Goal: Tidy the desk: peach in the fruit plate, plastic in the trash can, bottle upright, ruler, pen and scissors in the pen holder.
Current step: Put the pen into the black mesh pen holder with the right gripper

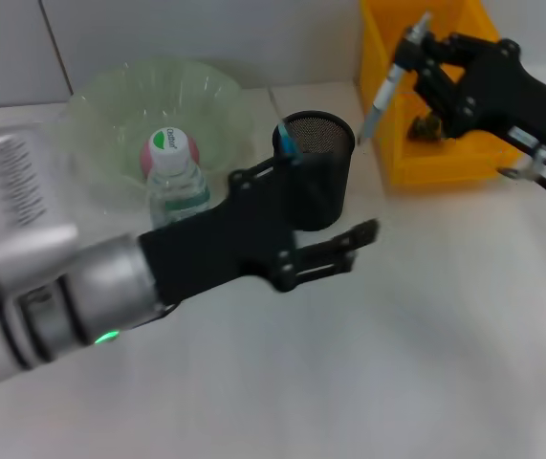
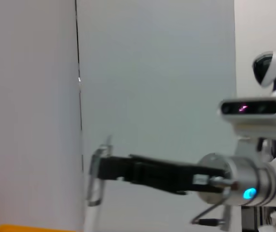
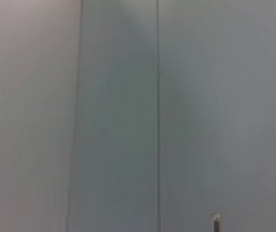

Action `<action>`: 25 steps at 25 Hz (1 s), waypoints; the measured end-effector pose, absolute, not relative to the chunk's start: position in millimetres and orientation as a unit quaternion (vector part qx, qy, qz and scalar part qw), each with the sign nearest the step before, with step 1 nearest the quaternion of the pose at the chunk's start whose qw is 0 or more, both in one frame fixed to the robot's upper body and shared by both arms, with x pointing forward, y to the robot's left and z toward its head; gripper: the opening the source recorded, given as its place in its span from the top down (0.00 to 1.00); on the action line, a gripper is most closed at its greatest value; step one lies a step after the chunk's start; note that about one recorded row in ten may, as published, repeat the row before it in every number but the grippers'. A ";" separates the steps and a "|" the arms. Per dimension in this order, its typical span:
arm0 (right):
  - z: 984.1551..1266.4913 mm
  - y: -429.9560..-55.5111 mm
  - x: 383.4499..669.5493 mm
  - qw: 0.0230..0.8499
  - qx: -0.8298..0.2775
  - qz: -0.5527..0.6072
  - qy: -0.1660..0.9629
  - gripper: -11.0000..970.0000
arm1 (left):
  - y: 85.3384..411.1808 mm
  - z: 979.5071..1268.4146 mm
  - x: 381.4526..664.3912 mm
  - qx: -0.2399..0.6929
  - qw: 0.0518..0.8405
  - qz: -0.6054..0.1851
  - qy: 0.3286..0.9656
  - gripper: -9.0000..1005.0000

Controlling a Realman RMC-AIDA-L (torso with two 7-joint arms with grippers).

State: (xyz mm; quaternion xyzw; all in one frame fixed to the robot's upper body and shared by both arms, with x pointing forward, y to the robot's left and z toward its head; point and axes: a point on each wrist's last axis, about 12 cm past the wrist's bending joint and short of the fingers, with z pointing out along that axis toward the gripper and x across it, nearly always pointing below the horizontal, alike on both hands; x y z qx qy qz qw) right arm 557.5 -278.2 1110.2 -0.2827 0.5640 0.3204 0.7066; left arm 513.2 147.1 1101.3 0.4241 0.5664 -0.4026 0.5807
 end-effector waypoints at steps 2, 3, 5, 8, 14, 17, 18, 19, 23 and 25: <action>1110.7 -268.6 568.1 0.708 -0.289 0.309 0.566 0.81 | 162.7 1098.8 504.0 0.415 0.592 -0.406 0.559 0.18; 1110.8 -264.9 572.2 0.709 -0.293 0.302 0.566 0.81 | 169.7 1097.3 499.9 0.409 0.597 -0.406 0.558 0.18; 1112.0 -258.0 580.1 0.710 -0.303 0.288 0.566 0.80 | 185.5 1093.8 491.2 0.399 0.603 -0.408 0.558 0.18; 1112.1 -249.8 588.4 0.708 -0.317 0.272 0.570 0.80 | 205.3 1086.5 483.2 0.386 0.608 -0.407 0.563 0.18; 1106.7 -235.7 599.5 0.700 -0.326 0.250 0.584 0.78 | 223.0 1076.5 479.4 0.361 0.611 -0.420 0.566 0.19; 1104.4 -230.4 603.3 0.691 -0.330 0.248 0.594 0.78 | 222.1 1077.3 480.9 0.364 0.610 -0.423 0.563 0.19; 1103.6 -228.8 604.1 0.688 -0.333 0.247 0.596 0.77 | 221.2 1077.7 481.6 0.365 0.610 -0.424 0.562 0.19; 1102.9 -227.7 604.9 0.685 -0.335 0.246 0.599 0.77 | 220.8 1078.1 482.1 0.366 0.610 -0.424 0.561 0.19; 1097.7 -220.4 608.0 0.669 -0.343 0.242 0.614 0.76 | 220.0 1078.4 483.6 0.367 0.609 -0.423 0.561 0.19; 1094.5 -217.8 609.5 0.660 -0.346 0.238 0.623 0.76 | 219.8 1078.3 484.7 0.368 0.610 -0.422 0.560 0.19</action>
